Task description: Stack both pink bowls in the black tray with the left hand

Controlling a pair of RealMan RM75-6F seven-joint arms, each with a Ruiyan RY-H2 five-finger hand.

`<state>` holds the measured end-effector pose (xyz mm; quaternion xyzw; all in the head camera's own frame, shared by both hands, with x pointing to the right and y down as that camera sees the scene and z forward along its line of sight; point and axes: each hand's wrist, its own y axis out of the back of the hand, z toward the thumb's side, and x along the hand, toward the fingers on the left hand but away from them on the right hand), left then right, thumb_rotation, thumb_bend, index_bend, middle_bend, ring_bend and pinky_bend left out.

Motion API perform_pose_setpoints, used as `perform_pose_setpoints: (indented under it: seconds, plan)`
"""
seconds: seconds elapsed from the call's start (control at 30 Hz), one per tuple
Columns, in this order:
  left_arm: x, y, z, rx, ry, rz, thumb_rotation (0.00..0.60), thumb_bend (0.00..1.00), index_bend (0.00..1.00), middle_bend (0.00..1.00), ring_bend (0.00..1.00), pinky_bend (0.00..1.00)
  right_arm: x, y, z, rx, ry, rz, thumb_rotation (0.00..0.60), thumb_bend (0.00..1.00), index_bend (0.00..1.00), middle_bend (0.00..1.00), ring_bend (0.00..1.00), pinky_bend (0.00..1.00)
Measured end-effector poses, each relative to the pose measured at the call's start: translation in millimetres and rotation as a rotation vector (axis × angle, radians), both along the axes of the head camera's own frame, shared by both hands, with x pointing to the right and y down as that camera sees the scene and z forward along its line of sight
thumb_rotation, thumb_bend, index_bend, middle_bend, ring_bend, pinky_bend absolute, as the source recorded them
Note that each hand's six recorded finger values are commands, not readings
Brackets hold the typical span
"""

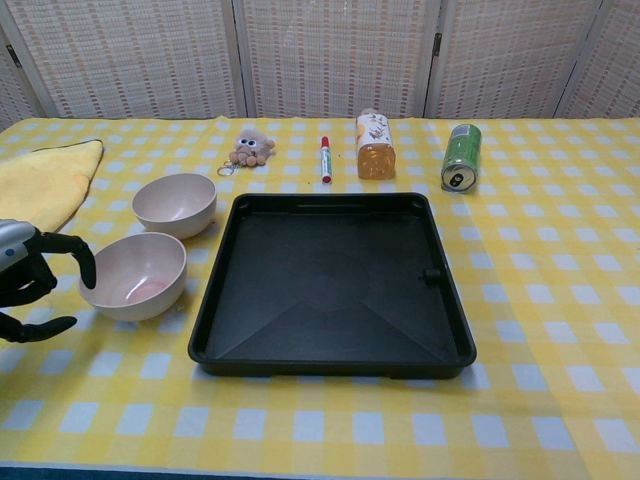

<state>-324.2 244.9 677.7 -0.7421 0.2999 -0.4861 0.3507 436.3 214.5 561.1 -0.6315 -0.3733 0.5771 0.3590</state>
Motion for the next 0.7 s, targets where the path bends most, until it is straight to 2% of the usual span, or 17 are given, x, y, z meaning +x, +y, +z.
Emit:
perform_pose_setpoints:
  seconds: [0.27,0.43,0.7]
  plan:
    - [11.0,-5.7,10.7,-0.012,0.003,0.020,0.600,0.34,0.49,1.00,1.00,1.00,0.2,-0.2,1.2,-0.005,0.001,0.002,0.600,0.32,0.00,0.00,0.00,0.00]
    - [16.1,-9.5,19.3,-0.025,0.008,0.023,0.600,0.38,0.54,1.00,1.00,1.00,1.7,-1.3,1.3,-0.003,0.006,0.009,0.600,0.32,0.00,0.00,0.00,0.00]
    - [21.2,-10.5,27.3,-0.007,-0.007,0.040,0.600,0.44,0.61,1.00,1.00,1.00,2.6,0.1,0.9,-0.019,0.000,-0.001,0.600,0.32,0.00,0.00,0.00,0.00]
